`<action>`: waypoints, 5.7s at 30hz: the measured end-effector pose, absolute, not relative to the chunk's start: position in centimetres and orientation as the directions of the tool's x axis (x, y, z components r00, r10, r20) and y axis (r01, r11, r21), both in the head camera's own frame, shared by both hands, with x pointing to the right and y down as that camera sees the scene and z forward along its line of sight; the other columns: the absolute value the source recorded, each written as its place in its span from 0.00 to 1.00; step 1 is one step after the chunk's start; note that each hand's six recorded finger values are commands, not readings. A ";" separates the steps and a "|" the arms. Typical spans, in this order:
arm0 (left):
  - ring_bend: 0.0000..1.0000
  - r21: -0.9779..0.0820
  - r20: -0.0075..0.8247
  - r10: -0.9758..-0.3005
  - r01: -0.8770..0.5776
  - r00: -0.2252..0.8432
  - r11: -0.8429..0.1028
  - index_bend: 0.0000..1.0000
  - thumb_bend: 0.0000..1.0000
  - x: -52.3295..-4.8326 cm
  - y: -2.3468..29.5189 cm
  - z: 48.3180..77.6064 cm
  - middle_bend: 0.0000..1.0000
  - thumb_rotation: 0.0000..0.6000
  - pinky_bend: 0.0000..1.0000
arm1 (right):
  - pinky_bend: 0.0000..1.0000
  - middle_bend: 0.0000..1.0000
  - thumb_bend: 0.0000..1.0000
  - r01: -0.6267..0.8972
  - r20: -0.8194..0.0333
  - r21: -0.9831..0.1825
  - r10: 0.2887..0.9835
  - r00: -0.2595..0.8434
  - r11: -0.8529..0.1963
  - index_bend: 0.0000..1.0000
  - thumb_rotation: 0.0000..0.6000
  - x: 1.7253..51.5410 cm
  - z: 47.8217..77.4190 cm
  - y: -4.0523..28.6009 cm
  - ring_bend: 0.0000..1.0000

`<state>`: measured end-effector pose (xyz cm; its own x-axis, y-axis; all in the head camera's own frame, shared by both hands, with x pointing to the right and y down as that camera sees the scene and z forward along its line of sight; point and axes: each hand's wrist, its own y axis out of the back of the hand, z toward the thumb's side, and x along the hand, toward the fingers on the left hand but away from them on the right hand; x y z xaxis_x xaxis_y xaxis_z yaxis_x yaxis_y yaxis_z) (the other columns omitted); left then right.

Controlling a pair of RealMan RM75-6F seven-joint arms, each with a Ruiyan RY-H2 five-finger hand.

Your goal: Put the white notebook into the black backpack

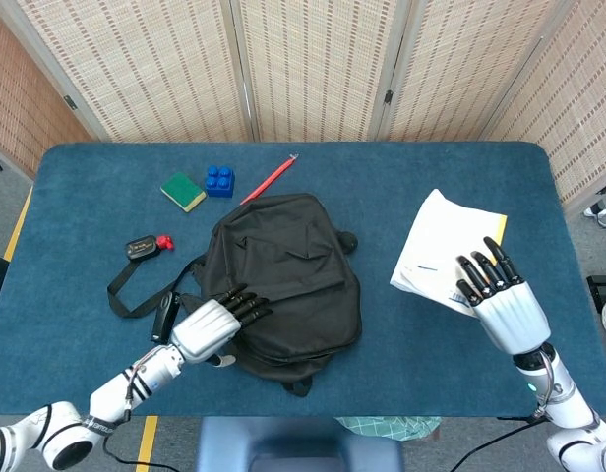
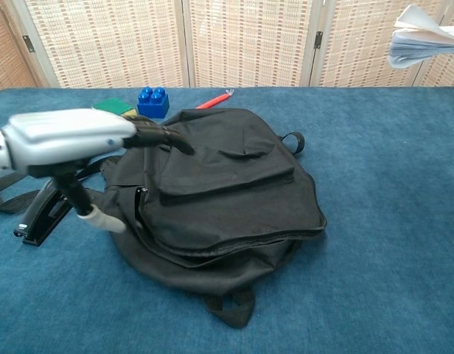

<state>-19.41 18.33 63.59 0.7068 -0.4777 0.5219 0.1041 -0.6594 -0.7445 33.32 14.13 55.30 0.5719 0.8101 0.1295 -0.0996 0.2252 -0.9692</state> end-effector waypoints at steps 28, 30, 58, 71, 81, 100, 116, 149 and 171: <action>0.17 -0.565 0.637 -0.470 -0.044 0.611 -0.824 0.39 0.32 -15.2 16.9 70.7 0.16 1.00 0.00 | 0.22 0.42 0.44 -0.101 0.116 -0.973 0.819 0.562 0.207 0.77 1.00 33.8 56.0 14.5 0.36; 0.18 -0.564 0.634 -0.478 -0.060 0.609 -0.824 0.41 0.34 -15.2 16.8 70.8 0.17 1.00 0.00 | 0.22 0.42 0.44 -0.101 0.115 -0.974 0.819 0.562 0.205 0.77 1.00 33.9 56.0 14.5 0.36; 0.31 -0.524 0.545 -0.703 -0.470 0.457 -0.711 0.62 0.54 -16.4 9.6 69.3 0.34 1.00 0.03 | 0.23 0.42 0.44 0.216 0.253 -0.965 0.724 0.642 0.146 0.77 1.00 30.4 52.1 19.2 0.37; 0.30 -0.499 0.610 -0.733 -0.574 0.300 -0.650 0.58 0.54 -18.3 4.4 69.4 0.34 1.00 0.02 | 0.25 0.42 0.45 0.301 0.164 -0.946 0.622 0.766 -0.122 0.77 1.00 26.1 54.3 22.8 0.38; 0.30 -0.477 0.642 -0.726 -0.612 0.247 -0.630 0.58 0.54 -18.8 3.0 69.1 0.34 1.00 0.02 | 0.25 0.42 0.45 0.262 0.077 -0.926 0.542 0.837 -0.273 0.77 1.00 21.4 58.9 22.3 0.38; 0.29 -0.445 0.643 -0.720 -0.637 0.262 -0.629 0.58 0.54 -19.2 3.1 68.5 0.34 1.00 0.01 | 0.19 0.43 0.45 0.115 0.023 -0.974 0.423 0.906 -0.194 0.77 1.00 11.8 67.8 18.5 0.38; 0.28 -0.450 0.636 -0.725 -0.637 0.264 -0.626 0.57 0.54 -19.8 3.0 67.6 0.34 1.00 0.02 | 0.19 0.43 0.45 -0.069 -0.088 -0.996 0.454 0.887 -0.058 0.77 1.00 9.3 72.2 16.3 0.43; 0.26 -0.457 0.641 -0.720 -0.622 0.266 -0.636 0.54 0.54 -20.1 2.9 67.7 0.31 1.00 0.01 | 0.01 0.10 0.09 -0.155 -0.117 -0.988 0.608 0.785 0.010 0.00 1.00 9.2 73.4 16.8 0.16; 0.18 -0.459 0.649 -0.698 -0.577 0.302 -0.676 0.26 0.46 -19.8 3.8 67.3 0.20 1.00 0.00 | 0.00 0.04 0.03 -0.141 -0.120 -0.990 0.614 0.780 -0.014 0.00 1.00 15.6 68.4 18.4 0.10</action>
<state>-19.76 3.76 67.33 0.3019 -0.6980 0.6494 -0.5767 -0.6761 -0.4586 15.60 18.42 68.42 0.7799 0.6144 -0.1196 -0.1408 -0.0140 -0.9899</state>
